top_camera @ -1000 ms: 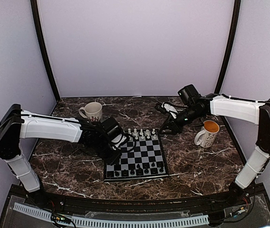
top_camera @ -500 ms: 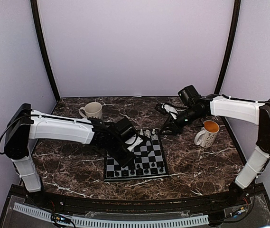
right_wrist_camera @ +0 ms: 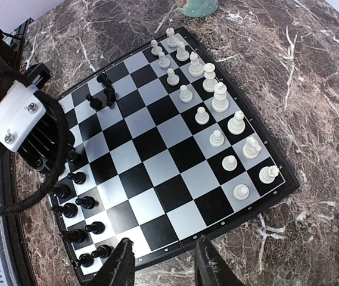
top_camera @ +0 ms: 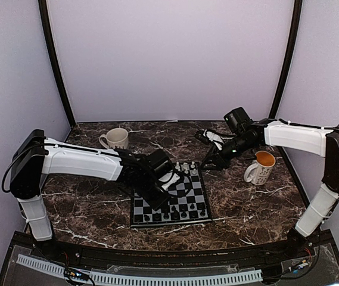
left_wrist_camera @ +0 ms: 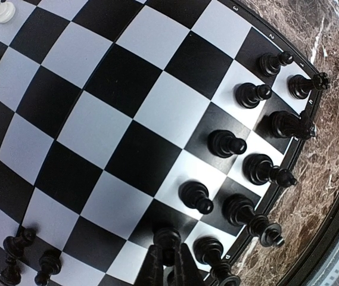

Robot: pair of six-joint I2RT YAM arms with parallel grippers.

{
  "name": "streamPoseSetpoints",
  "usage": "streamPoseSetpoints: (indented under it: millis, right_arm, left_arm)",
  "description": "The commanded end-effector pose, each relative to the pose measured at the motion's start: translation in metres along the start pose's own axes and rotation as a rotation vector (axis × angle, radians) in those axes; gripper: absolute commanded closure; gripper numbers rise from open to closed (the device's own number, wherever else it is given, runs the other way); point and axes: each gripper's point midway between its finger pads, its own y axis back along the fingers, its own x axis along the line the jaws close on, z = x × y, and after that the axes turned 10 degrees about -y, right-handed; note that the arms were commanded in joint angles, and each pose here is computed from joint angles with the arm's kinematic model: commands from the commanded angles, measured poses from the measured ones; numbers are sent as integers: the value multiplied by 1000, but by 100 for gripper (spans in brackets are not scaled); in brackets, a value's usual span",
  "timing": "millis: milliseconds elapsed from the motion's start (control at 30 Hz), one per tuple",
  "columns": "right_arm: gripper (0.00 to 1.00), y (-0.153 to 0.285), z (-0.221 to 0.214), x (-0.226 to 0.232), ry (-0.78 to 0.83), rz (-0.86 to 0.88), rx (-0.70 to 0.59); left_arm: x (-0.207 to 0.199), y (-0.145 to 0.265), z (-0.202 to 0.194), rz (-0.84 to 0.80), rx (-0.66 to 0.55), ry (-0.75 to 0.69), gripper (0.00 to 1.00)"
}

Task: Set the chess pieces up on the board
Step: Place the pawn at e7.

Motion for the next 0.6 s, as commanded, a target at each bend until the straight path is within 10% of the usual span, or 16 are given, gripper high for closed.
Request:
streamPoseSetpoints:
  millis: [0, 567]
  right_arm:
    - [65, 5, 5, 3, 24, 6, -25]
    - [65, 6, 6, 3, 27, 6, -28]
  left_arm:
    - [-3, 2, 2, -6, 5, -18, 96]
    - [2, 46, 23, 48, -103, -5, 69]
